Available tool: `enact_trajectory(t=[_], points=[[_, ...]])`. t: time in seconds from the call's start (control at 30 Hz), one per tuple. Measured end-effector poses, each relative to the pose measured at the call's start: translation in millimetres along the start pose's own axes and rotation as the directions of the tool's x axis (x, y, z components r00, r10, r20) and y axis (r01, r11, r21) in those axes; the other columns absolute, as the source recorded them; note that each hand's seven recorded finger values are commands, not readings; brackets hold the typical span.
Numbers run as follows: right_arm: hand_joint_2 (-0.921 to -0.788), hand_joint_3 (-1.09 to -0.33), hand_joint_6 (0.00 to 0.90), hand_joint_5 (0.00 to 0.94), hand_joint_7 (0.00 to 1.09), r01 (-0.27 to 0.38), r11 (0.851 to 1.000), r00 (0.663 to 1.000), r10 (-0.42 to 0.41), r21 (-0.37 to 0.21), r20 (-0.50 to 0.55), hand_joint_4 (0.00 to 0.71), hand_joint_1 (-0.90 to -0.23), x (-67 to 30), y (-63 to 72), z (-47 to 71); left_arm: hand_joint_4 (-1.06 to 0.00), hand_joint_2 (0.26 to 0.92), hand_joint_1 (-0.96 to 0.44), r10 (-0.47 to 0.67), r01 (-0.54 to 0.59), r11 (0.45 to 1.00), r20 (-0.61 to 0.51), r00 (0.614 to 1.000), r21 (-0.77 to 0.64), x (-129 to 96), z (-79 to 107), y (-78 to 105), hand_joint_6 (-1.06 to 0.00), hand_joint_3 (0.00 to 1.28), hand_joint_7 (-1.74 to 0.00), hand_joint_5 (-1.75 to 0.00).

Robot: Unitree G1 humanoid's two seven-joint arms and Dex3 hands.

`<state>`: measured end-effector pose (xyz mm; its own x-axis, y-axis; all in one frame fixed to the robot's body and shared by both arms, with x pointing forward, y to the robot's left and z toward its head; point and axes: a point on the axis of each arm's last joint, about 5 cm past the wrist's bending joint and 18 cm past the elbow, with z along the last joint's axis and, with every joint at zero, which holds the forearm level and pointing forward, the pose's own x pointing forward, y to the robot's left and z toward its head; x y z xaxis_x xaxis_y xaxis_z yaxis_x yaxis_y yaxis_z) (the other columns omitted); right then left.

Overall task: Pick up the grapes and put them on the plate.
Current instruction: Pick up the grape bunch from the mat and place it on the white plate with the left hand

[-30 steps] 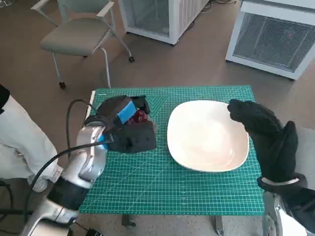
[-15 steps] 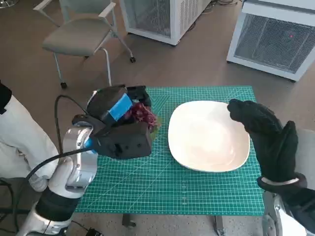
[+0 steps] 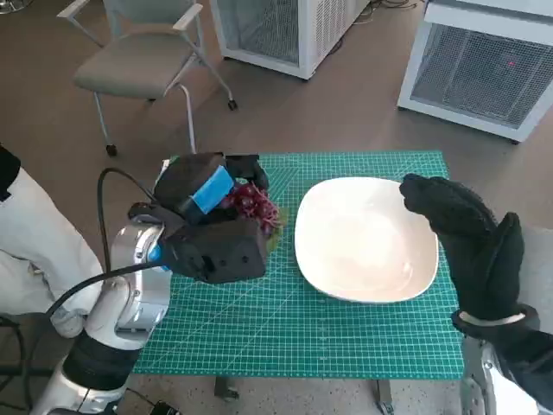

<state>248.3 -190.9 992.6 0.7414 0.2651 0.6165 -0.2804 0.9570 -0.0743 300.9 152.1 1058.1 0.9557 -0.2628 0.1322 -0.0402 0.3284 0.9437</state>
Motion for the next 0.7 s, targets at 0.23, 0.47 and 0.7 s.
enact_trajectory(t=[0.23, 0.47, 0.7], points=[[-0.921, -0.618, 0.125, 0.399, 0.91, 0.002, 1.0, 1.0, -0.002, -0.001, 0.0, 0.29, -0.524, -0.3, -0.3, 0.1, -0.73, 0.828, 0.0, -0.034, 0.034, 0.999, -0.002, 0.999, -0.007, 2.4, 1.3, -3.0, -0.83, 0.15, -0.79, -1.28], [-0.921, -0.618, 0.127, 0.397, 0.91, 0.002, 1.0, 1.0, -0.002, -0.001, -0.001, 0.291, -0.523, -0.5, -0.2, 0.1, -0.72, 0.865, 0.0, -0.04, 0.04, 0.999, 0.036, 0.999, 0.008, 9.8, 15.7, 0.4, -0.78, 0.1, -0.87, -1.27], [-0.921, -0.619, 0.126, 0.395, 0.91, 0.003, 1.0, 1.0, -0.003, -0.002, -0.002, 0.292, -0.522, -1.4, -0.1, 0.1, -0.71, 0.88, 0.0, -0.034, 0.032, 0.999, 0.107, 0.994, 0.026, 21.3, 40.1, 9.8, -0.73, 0.1, -0.93, -1.28]])
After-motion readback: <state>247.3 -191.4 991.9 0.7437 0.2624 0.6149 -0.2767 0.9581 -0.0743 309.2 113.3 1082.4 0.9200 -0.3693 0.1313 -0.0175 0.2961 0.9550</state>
